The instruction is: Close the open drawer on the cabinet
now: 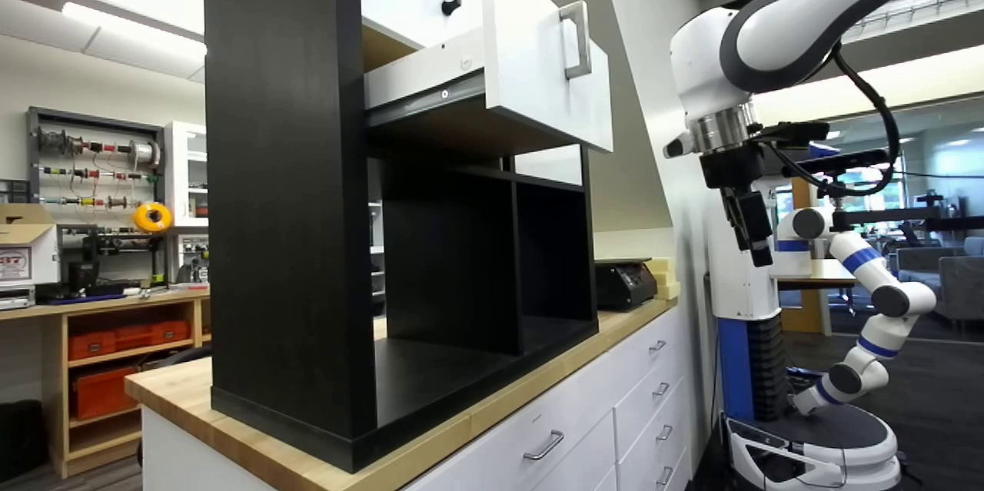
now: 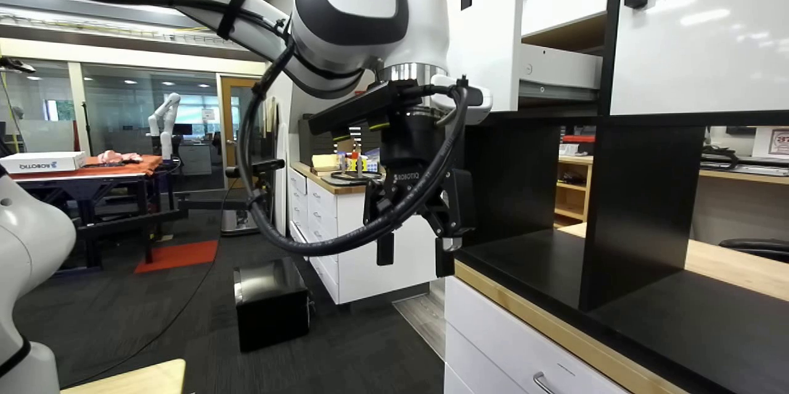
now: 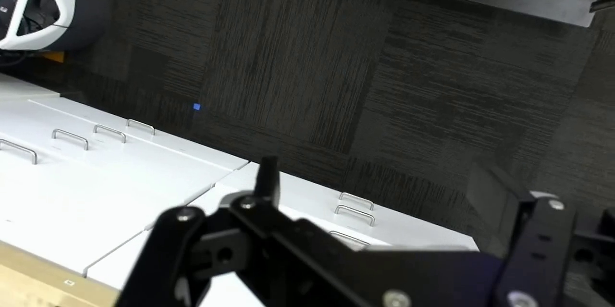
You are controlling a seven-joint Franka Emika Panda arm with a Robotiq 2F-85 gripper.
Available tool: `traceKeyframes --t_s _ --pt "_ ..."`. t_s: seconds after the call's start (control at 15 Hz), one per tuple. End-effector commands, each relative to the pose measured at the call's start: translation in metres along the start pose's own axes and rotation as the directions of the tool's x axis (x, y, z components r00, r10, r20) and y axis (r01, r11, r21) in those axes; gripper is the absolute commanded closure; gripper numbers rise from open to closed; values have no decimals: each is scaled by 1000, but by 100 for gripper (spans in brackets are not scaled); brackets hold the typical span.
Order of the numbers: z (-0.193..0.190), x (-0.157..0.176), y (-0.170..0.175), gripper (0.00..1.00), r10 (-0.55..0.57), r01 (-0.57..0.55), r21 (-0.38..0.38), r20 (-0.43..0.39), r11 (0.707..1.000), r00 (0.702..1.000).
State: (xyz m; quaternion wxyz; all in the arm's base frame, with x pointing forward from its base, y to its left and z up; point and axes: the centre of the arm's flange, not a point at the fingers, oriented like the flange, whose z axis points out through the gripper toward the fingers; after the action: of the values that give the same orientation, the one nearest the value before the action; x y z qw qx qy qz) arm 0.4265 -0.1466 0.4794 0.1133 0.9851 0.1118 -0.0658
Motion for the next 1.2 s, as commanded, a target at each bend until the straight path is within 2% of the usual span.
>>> traceKeyframes --t_s 0.0,0.47,1.13 --pt "-26 -3 -5 0 -1 2 22 -58 1000 998" --pt "-78 -5 -3 0 74 -68 41 -154 997 985" --pt "-168 -12 -26 0 107 -94 54 -340 994 934"
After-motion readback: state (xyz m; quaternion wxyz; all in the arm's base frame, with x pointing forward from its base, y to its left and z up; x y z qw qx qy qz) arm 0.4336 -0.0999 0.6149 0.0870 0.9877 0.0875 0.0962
